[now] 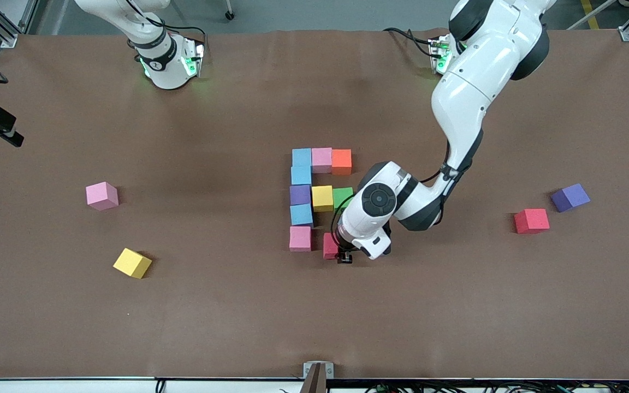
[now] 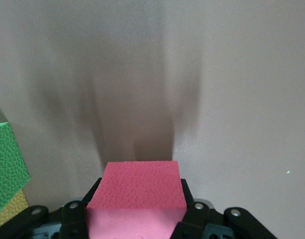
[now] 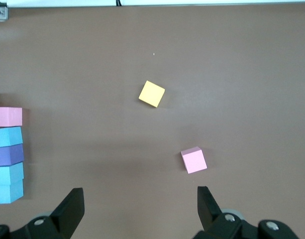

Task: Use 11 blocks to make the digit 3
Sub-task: 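Lower the pink cube beside the lowest pink cube and open the left gripper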

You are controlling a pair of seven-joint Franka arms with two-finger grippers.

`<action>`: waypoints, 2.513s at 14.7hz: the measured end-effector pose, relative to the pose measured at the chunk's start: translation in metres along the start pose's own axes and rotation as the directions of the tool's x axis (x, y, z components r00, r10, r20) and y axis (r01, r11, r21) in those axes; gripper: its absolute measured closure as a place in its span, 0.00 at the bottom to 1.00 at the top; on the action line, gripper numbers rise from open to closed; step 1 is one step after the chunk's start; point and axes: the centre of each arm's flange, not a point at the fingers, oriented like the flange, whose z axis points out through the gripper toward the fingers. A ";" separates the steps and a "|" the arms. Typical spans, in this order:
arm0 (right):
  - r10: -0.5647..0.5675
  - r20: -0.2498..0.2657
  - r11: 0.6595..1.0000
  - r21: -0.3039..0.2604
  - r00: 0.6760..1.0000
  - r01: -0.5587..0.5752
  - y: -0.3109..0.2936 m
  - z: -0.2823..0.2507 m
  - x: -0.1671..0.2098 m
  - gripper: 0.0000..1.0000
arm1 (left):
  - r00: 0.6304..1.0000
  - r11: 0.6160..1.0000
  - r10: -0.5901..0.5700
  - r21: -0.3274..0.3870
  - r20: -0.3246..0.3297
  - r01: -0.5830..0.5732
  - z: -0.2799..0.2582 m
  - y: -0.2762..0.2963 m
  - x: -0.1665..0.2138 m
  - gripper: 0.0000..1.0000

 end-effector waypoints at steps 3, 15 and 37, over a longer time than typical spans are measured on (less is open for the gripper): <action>-0.001 0.010 1.000 0.001 1.000 0.001 0.000 0.001 -0.001 0.00 | 1.000 1.000 0.002 0.003 0.000 -0.002 0.002 -0.002 -0.001 0.39; -0.005 0.041 1.000 0.003 0.999 0.005 -0.003 0.003 -0.004 0.00 | 1.000 1.000 0.015 0.007 0.015 -0.015 0.012 -0.008 -0.018 0.39; -0.010 0.043 1.000 0.004 0.999 0.010 -0.006 0.004 -0.004 0.00 | 0.999 1.000 0.029 -0.008 0.014 -0.029 0.020 -0.012 -0.027 0.39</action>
